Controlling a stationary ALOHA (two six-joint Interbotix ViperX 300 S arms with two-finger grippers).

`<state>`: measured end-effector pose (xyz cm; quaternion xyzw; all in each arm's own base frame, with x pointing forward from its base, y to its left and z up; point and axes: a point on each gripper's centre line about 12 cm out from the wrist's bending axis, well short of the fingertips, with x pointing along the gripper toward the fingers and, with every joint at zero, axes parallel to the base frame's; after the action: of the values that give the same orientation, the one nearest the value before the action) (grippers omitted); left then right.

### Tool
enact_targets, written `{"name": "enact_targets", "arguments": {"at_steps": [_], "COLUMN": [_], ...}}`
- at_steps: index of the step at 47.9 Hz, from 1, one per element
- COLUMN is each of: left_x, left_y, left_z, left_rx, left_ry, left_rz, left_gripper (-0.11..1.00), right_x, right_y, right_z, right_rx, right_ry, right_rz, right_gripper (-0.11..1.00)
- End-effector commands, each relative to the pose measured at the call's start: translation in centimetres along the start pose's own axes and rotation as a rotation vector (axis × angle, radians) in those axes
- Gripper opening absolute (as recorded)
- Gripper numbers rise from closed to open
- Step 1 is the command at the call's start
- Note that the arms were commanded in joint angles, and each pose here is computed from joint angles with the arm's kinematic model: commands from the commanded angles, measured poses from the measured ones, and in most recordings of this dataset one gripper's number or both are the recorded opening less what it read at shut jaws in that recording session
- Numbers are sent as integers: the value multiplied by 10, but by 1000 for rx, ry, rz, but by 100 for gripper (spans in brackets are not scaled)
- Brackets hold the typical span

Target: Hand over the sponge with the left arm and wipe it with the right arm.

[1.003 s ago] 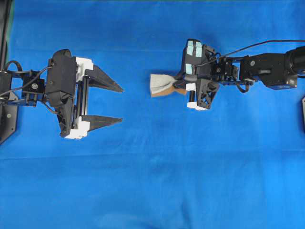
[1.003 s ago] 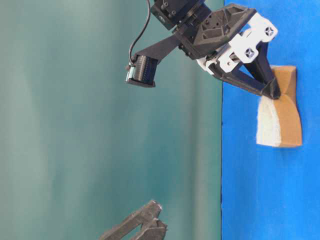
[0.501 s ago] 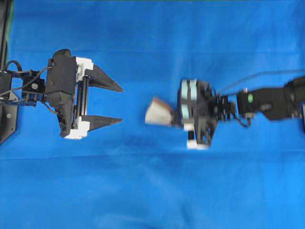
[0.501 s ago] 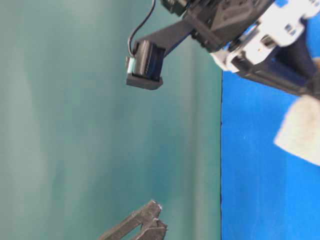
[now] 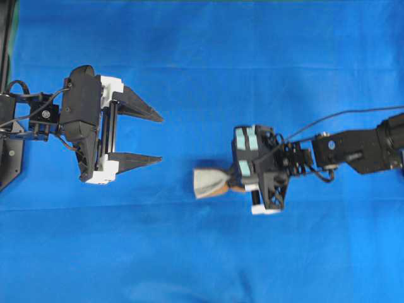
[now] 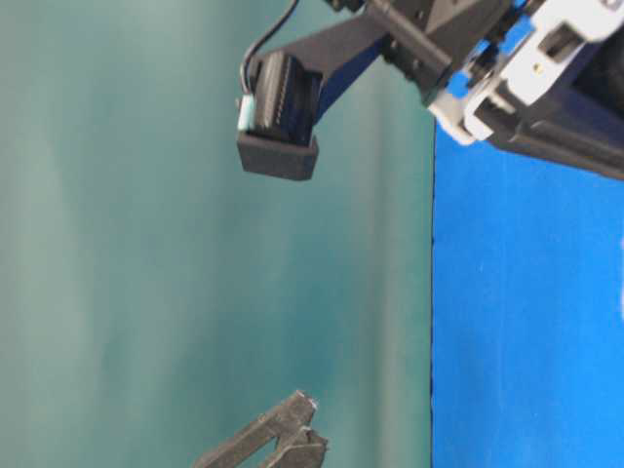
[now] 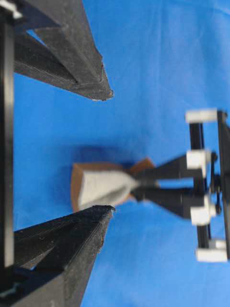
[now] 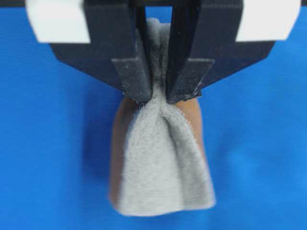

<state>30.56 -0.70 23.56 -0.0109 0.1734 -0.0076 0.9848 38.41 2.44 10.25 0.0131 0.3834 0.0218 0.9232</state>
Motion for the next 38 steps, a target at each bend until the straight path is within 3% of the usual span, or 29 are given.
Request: {"name": "enact_targets", "arguments": {"at_steps": [1,11,19,29,38], "left_x": [-1,-1,0,3,3], "left_y": [-1,-1,-1,-1,0], "left_z": [6,5,4,1,1], "left_rx": [-1,1,1,1,1], "left_ry": [-23,-20,-17,-3,-6], "left_rz": [-2,-3,-3,-3,-1], "left_gripper": [90,90,90,90,90], "right_x": [-9,-18,-24,-22,-13], "right_y": [-31,-99,-127,-116,-67], "right_z": [7,-5,-3,-3,1], "right_rx": [19,55,58,58,22], "right_ry": [-28,-10,-62,-73,-68], "right_rz": [-56,-181,-229,-206,-110], "right_gripper": [14,14,14,14,14]}}
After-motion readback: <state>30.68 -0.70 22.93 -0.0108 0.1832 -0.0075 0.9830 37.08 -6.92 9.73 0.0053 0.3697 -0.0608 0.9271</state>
